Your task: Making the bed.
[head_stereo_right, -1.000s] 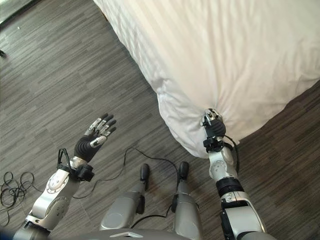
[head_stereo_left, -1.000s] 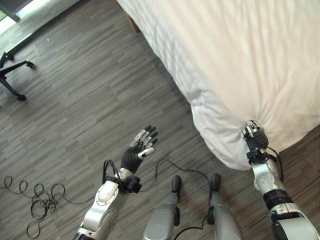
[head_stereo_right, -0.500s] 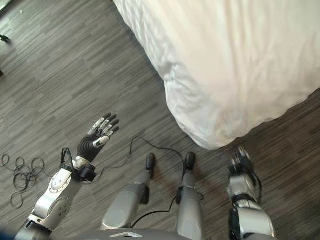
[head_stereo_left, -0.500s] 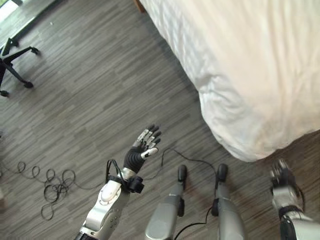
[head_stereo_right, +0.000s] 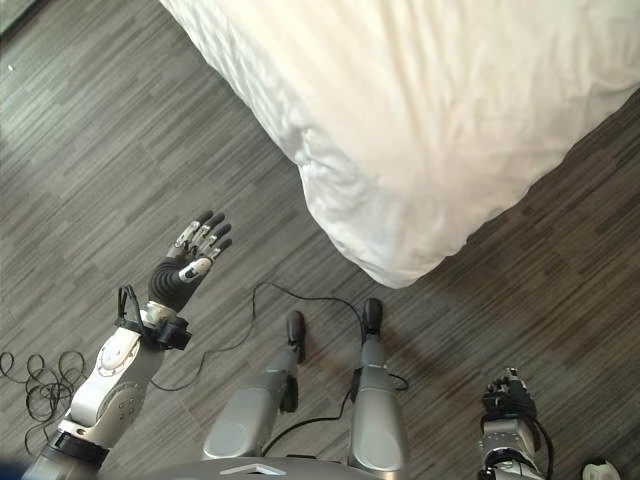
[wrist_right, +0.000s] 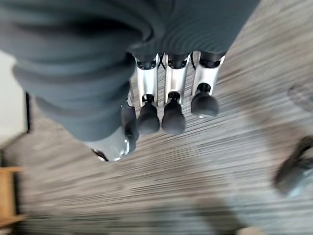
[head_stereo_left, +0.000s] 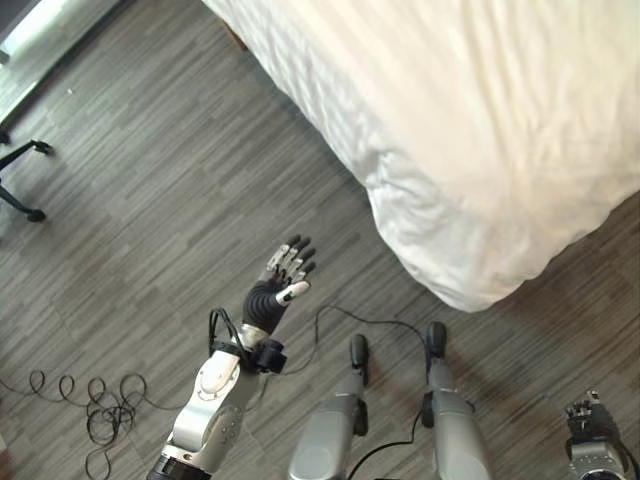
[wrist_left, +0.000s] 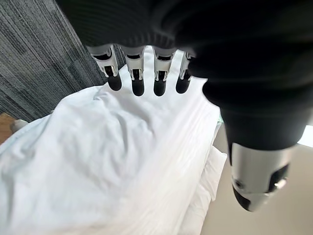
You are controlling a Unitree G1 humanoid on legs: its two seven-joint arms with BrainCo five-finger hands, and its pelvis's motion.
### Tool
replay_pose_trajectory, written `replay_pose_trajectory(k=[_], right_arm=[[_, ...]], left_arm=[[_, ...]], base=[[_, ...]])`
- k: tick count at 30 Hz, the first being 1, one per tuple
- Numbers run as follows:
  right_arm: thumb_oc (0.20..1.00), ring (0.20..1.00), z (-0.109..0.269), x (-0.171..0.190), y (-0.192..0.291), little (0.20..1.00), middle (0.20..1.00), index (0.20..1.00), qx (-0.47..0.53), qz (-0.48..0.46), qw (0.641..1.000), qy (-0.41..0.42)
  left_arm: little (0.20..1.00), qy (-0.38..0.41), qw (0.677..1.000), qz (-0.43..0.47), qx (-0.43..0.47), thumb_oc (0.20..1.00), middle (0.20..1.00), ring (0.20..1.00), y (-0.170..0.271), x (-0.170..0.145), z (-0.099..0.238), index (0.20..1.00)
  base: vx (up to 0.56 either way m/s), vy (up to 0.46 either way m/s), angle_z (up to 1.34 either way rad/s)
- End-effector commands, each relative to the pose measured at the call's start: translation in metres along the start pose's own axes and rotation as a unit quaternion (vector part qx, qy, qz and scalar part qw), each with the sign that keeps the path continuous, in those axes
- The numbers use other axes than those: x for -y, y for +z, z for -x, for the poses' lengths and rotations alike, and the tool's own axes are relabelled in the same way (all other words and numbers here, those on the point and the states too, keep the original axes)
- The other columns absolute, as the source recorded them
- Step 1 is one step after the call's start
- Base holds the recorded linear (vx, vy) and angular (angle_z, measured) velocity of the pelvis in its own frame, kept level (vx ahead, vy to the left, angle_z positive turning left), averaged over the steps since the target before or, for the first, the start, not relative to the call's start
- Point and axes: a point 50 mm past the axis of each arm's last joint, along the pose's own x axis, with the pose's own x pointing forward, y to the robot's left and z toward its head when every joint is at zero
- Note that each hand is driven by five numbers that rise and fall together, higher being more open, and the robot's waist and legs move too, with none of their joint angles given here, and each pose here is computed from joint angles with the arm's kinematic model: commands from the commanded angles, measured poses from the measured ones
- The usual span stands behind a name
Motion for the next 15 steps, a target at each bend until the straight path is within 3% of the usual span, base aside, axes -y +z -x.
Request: replay_pose_trajectory(k=[1, 3, 4, 5, 6, 7, 8, 9, 11, 12, 15], right_arm=[[0.2, 0.2, 0.012, 0.047, 0.036, 0.2, 0.2, 0.2, 0.099, 0.023, 0.992, -0.081], [0.2, 0.2, 0.018, 0.039, 0.051, 0.2, 0.2, 0.2, 0.145, 0.073, 0.984, -0.067], [0.423, 0.423, 0.021, 0.028, 0.057, 0.423, 0.423, 0.423, 0.167, 0.098, 0.98, -0.044], [0.423, 0.423, 0.024, 0.014, 0.064, 0.423, 0.423, 0.423, 0.19, 0.127, 0.974, -0.008], [1.0, 1.0, 0.03, -0.005, 0.067, 1.0, 1.0, 1.0, 0.208, 0.153, 0.965, 0.035], [1.0, 1.0, 0.033, -0.018, 0.065, 1.0, 1.0, 1.0, 0.218, 0.165, 0.96, 0.056], [1.0, 1.0, 0.045, -0.054, 0.06, 1.0, 1.0, 1.0, 0.238, 0.189, 0.943, 0.134], [1.0, 1.0, 0.046, -0.054, 0.059, 1.0, 1.0, 1.0, 0.238, 0.189, 0.943, 0.133], [1.0, 1.0, 0.061, -0.087, 0.036, 1.0, 1.0, 1.0, 0.224, 0.194, 0.931, 0.212], [1.0, 1.0, 0.062, -0.086, 0.035, 1.0, 1.0, 1.0, 0.223, 0.194, 0.931, 0.212], [1.0, 1.0, 0.088, -0.112, -0.006, 1.0, 1.0, 1.0, 0.167, 0.226, 0.907, 0.315]], left_arm=[[1.0, 0.023, 0.999, 0.009, 0.025, 1.0, 1.0, 1.0, 0.004, -0.008, 0.003, 1.0], [1.0, 0.043, 0.999, 0.014, 0.007, 1.0, 1.0, 1.0, -0.007, -0.014, 0.008, 1.0], [1.0, 0.057, 0.998, 0.014, -0.003, 1.0, 1.0, 1.0, -0.011, -0.018, 0.011, 1.0], [1.0, 0.064, 0.998, 0.013, -0.011, 1.0, 1.0, 1.0, -0.014, -0.02, 0.012, 1.0], [1.0, 0.071, 0.997, 0.012, -0.019, 1.0, 1.0, 1.0, -0.018, -0.022, 0.015, 1.0], [1.0, 0.075, 0.997, 0.016, -0.028, 1.0, 1.0, 1.0, -0.023, -0.022, 0.016, 1.0], [1.0, 0.085, 0.995, 0.027, -0.046, 1.0, 1.0, 1.0, -0.032, -0.022, 0.019, 1.0], [1.0, 0.085, 0.995, 0.027, -0.046, 1.0, 1.0, 1.0, -0.033, -0.022, 0.019, 1.0], [1.0, 0.097, 0.992, 0.031, -0.067, 1.0, 1.0, 1.0, -0.044, -0.021, 0.02, 1.0], [1.0, 0.098, 0.992, 0.03, -0.068, 1.0, 1.0, 1.0, -0.044, -0.021, 0.021, 1.0], [1.0, 0.112, 0.989, 0.027, -0.091, 1.0, 1.0, 1.0, -0.056, -0.019, 0.024, 1.0]], base=[[0.04, 0.047, -0.07], [0.05, 0.05, -0.14], [0.01, 0.039, -0.18], [0.02, 0.059, -0.19], [0.01, 0.063, -0.12], [0.01, 0.08, -0.12], [-0.01, 0.059, -0.16], [-0.01, 0.059, -0.27], [0.0, 0.051, -0.16], [0.0, 0.039, 0.03], [-0.02, 0.017, 0.05]])
